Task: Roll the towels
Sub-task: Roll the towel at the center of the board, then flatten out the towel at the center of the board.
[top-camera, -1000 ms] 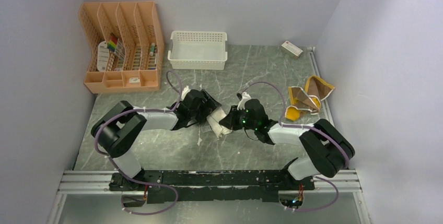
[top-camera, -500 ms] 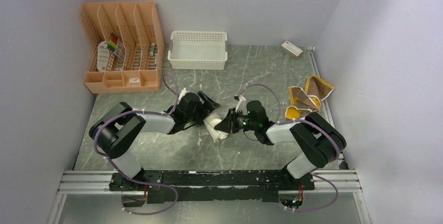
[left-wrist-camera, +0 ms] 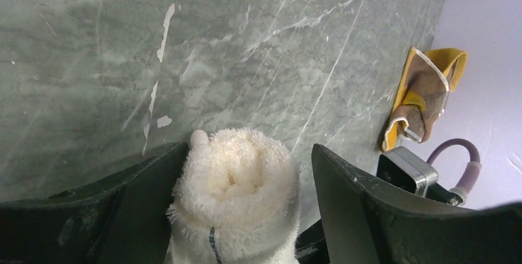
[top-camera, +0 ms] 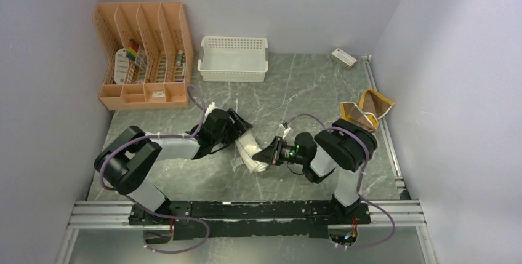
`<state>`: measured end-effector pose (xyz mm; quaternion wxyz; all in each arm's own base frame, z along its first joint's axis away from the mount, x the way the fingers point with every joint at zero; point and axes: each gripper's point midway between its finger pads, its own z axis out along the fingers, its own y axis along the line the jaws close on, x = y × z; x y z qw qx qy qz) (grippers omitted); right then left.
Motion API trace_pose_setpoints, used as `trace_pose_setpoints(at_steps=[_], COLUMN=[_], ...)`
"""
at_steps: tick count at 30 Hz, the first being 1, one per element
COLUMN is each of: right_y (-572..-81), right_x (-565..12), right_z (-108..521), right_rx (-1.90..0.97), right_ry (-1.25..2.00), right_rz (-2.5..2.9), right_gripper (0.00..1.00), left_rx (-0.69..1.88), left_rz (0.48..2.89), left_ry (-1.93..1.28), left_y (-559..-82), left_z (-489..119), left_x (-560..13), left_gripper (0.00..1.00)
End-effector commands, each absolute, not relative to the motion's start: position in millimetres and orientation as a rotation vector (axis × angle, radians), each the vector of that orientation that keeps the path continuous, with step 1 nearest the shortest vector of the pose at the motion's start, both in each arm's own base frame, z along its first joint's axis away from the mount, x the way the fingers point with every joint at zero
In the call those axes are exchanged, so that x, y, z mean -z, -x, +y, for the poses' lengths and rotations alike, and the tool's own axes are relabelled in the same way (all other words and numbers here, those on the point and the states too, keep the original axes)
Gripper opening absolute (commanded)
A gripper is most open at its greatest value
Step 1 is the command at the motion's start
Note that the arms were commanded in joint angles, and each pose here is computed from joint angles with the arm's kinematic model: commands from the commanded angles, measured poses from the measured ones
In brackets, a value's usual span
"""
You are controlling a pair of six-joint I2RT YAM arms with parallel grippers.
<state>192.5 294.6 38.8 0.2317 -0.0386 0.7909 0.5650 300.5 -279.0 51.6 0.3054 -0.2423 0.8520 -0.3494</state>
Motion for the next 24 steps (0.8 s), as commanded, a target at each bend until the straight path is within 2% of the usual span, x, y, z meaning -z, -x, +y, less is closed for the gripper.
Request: trace_pose_setpoints(at_steps=[1, 5, 12, 16, 18, 20, 23, 24], right_y=[-175.6, -174.0, -184.3, -191.7, -192.1, -191.5, -191.9, -193.7], right_x=[-46.9, -42.0, -22.5, -26.8, -23.5, -21.9, -19.5, -19.9], right_z=[299.2, 299.2, 302.6, 305.7, 307.0, 308.0, 306.5, 305.3], right_rx=[-1.701, -1.678, -1.367, -1.329, -1.329, -1.339, -1.321, -1.303], right_ry=[0.046, 0.029, 0.158, 0.178, 0.175, 0.167, 0.168, 0.171], right_rz=[2.135, 2.142, 2.271, 2.267, 2.282, 2.284, 2.29, 2.288], right_gripper=[0.0, 0.01, 0.19, 0.2, 0.24, 0.36, 0.64, 0.86], left_rx=[0.964, 0.965, 0.979, 1.0, 1.004, 0.989, 0.982, 0.976], left_rz=[2.188, 2.174, 2.165, 2.165, 2.162, 2.165, 2.146, 2.142], left_ry=[0.581, 0.545, 0.451, 0.425, 0.415, 0.426, 0.414, 0.403], left_y=[-308.3, -309.3, -309.3, -308.4, -307.7, -306.9, -307.1, -307.5], left_z=[-279.3, -279.0, -283.7, -287.5, -287.8, -284.4, -281.5, -280.7], left_x=[-70.8, -75.9, -86.1, -89.5, -90.6, -90.7, -96.2, -98.0], left_gripper=[0.82, 0.75, 0.61, 0.57, 0.49, 0.1, 0.07, 0.07])
